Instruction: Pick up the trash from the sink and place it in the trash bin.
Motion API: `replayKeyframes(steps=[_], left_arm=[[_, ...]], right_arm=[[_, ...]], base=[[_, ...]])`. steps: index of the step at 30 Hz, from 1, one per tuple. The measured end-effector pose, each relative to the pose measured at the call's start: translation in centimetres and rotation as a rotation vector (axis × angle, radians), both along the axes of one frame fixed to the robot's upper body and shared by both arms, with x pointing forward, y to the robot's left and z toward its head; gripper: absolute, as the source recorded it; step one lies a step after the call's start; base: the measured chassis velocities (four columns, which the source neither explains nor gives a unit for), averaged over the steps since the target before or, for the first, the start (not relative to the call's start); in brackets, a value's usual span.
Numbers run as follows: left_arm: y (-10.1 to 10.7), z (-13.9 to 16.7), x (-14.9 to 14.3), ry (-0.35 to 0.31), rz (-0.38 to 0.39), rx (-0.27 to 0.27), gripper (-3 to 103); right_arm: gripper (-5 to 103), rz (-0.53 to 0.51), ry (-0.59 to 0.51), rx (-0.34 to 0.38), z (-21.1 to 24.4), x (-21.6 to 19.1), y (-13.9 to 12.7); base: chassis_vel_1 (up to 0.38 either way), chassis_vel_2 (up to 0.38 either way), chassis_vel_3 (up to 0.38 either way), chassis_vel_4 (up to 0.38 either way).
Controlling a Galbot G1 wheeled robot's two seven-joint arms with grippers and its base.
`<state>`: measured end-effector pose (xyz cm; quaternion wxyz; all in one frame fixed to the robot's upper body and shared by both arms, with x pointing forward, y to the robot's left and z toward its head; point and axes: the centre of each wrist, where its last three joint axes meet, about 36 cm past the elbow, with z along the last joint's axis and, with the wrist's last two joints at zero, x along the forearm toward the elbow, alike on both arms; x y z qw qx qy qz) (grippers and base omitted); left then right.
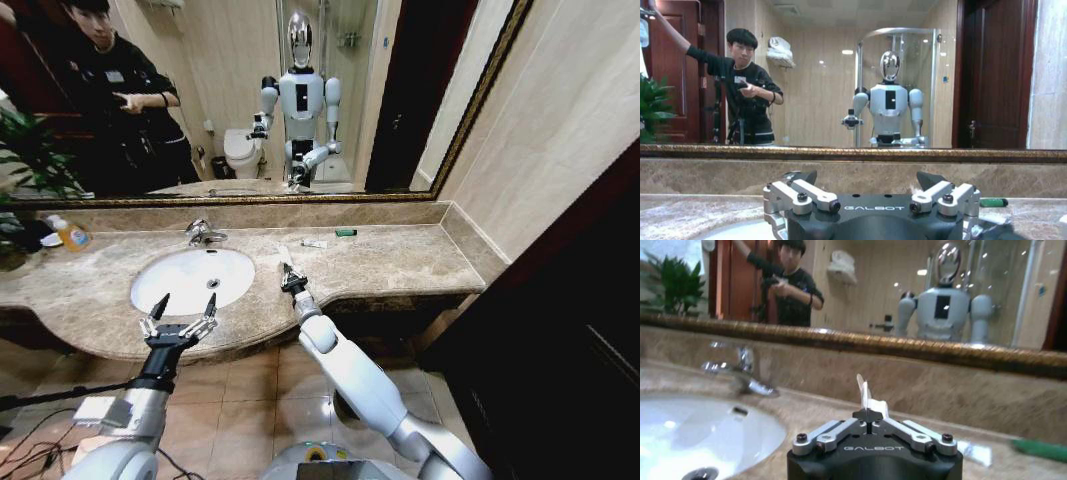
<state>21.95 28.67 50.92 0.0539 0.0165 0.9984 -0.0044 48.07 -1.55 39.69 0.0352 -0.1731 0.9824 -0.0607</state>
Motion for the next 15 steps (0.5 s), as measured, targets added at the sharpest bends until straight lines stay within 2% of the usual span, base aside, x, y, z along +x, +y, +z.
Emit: replayKeyframes(steps=[2,4,6,7,8,10,13,15], left_arm=[[0.0,0.0,0.0,0.000,0.000,0.000,100],[0.0,0.0,0.0,0.000,0.000,0.000,100],[0.0,0.0,0.0,0.000,0.000,0.000,100],[0.0,0.0,0.0,0.000,0.000,0.000,100],[0.0,0.0,0.0,0.000,0.000,0.000,100],[0.0,0.0,0.0,0.000,0.000,0.000,100],[0.0,0.0,0.0,0.000,0.000,0.000,100],[0.0,0.0,0.0,0.000,0.000,0.000,100]], right_arm=[[0,-0.025,-0.014,0.016,1.2,-0.8,-1.9],[0,-0.033,-0.014,0.017,1.2,-1.0,-2.4],[0,-0.076,-0.005,0.020,0.9,-2.6,-5.2],[0,-0.076,-0.005,0.020,0.9,-2.6,-5.2],[0,-0.104,-0.002,0.018,0.8,-3.7,-7.0],[0,-0.118,-0.003,0.016,0.7,-4.2,-7.7],[0,-0.195,-0.019,0.006,1.0,-7.2,-10.4],[0,-0.221,-0.016,0.009,1.1,-8.0,-10.8]], base=[[0.000,0.000,0.000,0.000],[0.000,0.000,0.000,0.000],[0.000,0.000,0.000,0.000],[0.000,0.000,0.000,0.000],[0.000,0.000,0.000,0.000],[0.000,0.000,0.000,0.000],[0.000,0.000,0.000,0.000],[0.000,0.000,0.000,0.000]])
